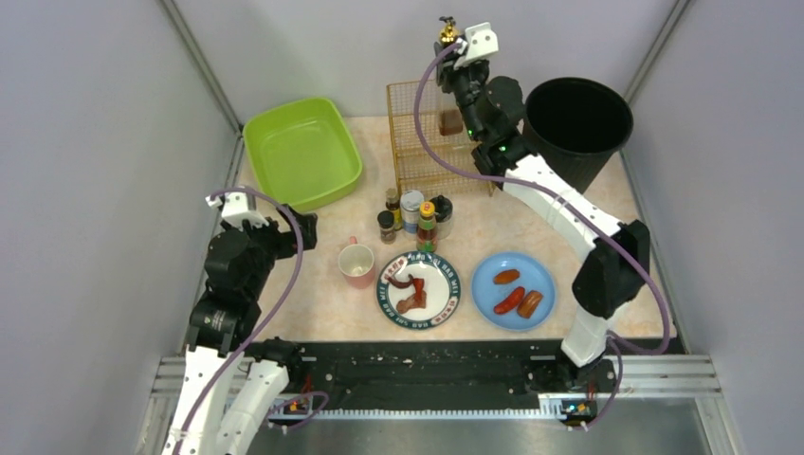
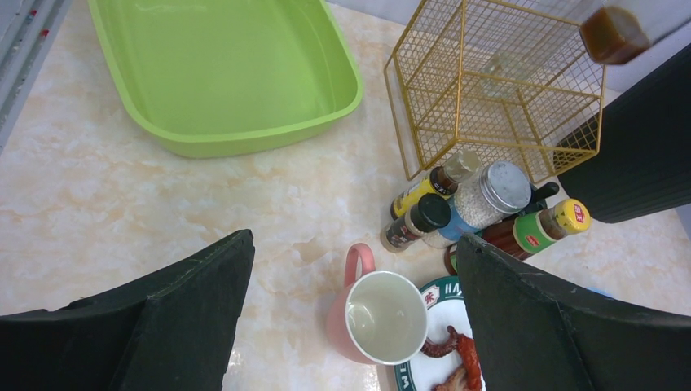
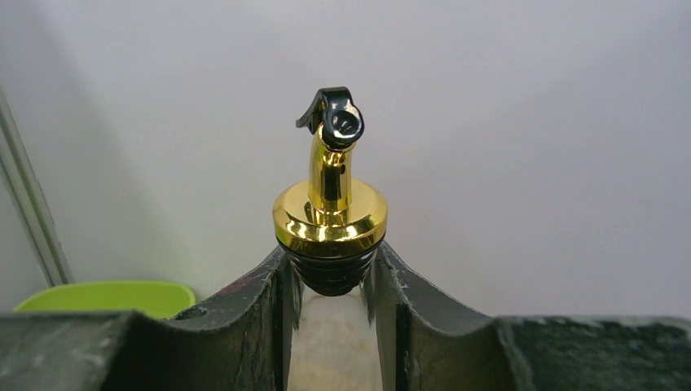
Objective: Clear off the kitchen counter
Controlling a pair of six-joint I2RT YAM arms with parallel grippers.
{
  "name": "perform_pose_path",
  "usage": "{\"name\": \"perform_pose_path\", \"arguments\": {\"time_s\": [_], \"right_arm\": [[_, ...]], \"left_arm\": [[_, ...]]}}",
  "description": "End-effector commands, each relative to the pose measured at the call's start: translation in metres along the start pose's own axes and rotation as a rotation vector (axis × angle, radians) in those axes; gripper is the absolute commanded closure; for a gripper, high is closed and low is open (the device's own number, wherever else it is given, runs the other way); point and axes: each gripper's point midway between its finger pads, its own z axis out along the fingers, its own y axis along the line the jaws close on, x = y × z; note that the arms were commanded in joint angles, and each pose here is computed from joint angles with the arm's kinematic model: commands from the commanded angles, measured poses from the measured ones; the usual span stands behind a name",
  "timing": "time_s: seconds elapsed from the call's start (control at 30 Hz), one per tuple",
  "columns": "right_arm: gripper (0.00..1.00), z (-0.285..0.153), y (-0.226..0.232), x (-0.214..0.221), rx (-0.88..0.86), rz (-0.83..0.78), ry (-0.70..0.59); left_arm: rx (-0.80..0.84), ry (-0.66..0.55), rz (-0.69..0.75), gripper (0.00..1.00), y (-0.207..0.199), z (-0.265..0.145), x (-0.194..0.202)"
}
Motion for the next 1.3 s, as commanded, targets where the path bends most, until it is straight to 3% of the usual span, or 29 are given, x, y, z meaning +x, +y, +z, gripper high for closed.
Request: {"name": "perform_pose_path", "arguments": {"time_s": [0.0,0.43,0.97,1.27], "right_arm": [[1.00,0.028,-0.011,-0.080,-0.019,0.116,-0.259],[1.00,0.096,-0.002,-0.036,-0.038,0.158,-0.265],[1.00,0.122,-0.010,0.040,-0.042,0.221,-0.232],[1.00,0.126,-0.012,0.029,-0.044,0.247,-0.300]], "left_arm": [[0.022,-0.005,0.005,0.02,-0.004,0.004,-0.002],[0.023,0.015,0.008,0.02,-0.004,0.008,0.002],[0.007,0.017,0.007,0.02,0.000,0.010,0.002],[0.004,0.023,-0.003,0.03,0.001,0.013,0.002]]}}
